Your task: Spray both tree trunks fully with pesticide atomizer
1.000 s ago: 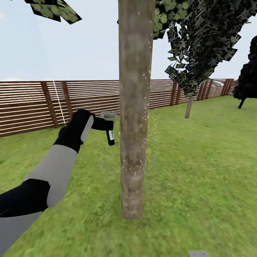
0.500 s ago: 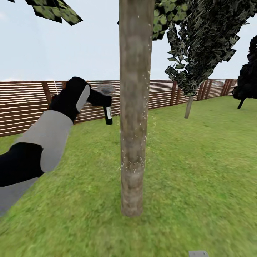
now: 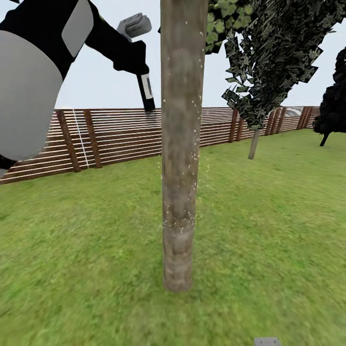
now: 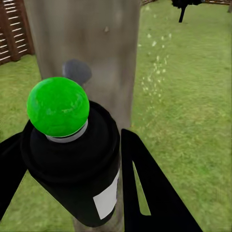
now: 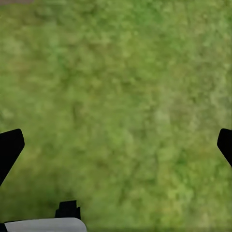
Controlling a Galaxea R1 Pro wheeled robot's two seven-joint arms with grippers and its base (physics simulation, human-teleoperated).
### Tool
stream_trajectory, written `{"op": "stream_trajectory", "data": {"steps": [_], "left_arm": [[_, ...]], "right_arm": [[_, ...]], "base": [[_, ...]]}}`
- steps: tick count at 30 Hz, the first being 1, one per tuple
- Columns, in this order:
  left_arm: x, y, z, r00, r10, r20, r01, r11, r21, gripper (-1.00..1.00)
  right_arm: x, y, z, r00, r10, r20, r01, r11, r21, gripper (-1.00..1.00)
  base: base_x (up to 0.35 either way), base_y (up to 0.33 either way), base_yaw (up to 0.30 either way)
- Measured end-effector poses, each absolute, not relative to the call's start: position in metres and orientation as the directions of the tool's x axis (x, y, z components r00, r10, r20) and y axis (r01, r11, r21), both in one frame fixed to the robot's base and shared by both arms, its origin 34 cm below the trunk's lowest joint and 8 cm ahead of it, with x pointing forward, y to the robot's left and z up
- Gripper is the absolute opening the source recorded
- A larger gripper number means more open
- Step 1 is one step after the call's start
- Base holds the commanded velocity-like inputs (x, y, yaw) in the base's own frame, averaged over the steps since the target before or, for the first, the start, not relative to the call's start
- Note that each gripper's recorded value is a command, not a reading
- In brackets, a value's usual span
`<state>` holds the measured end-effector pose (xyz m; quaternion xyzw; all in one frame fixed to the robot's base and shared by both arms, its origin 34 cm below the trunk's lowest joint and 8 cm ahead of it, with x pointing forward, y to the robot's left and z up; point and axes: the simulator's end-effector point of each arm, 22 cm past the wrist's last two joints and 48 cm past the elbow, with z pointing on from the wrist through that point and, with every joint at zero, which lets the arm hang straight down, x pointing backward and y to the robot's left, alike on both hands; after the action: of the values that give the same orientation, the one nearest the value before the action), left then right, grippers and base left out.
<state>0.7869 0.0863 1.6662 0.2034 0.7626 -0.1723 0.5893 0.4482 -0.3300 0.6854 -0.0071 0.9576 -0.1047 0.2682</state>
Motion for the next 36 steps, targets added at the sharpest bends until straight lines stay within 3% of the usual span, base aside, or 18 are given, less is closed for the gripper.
{"op": "stream_trajectory", "data": {"steps": [3,7,13,20,23,27,36], "left_arm": [[0.784,0.083,1.67,-0.228,0.095,-0.969,0.527,0.849,-0.041,-1.0],[0.756,0.028,1.675,-0.234,0.072,-0.97,0.673,0.732,-0.108,-1.0],[0.75,0.014,1.675,-0.224,0.084,-0.971,0.694,0.713,-0.099,-1.0],[0.765,0.02,1.642,-0.3,0.109,-0.948,0.661,0.74,-0.124,-1.0],[0.781,0.041,1.62,-0.3,0.226,-0.927,0.584,0.812,0.009,-1.0],[0.786,0.047,1.615,-0.298,0.276,-0.914,0.55,0.832,0.073,-1.0],[0.789,0.051,1.613,-0.3,0.284,-0.911,0.539,0.838,0.084,-1.0]], "right_arm": [[0.448,-0.33,0.685,-0.856,-0.07,-0.512,0.043,0.978,-0.205,1.0],[0.448,-0.33,0.685,-0.856,-0.07,-0.512,0.043,0.978,-0.204,1.0],[0.448,-0.33,0.685,-0.856,-0.07,-0.512,0.043,0.978,-0.205,1.0],[0.448,-0.33,0.685,-0.856,-0.07,-0.512,0.043,0.978,-0.205,1.0],[0.448,-0.33,0.685,-0.856,-0.07,-0.512,0.043,0.978,-0.205,1.0],[0.448,-0.33,0.685,-0.856,-0.07,-0.512,0.043,0.978,-0.205,1.0],[0.448,-0.33,0.685,-0.857,-0.07,-0.511,0.042,0.978,-0.204,1.0]], "base": [[0.0,0.0,0.0],[0.0,0.0,0.0],[0.0,0.0,0.0],[0.0,0.0,0.0],[0.0,0.0,0.0],[0.0,0.0,0.0],[-0.057,-0.049,0.0]]}}
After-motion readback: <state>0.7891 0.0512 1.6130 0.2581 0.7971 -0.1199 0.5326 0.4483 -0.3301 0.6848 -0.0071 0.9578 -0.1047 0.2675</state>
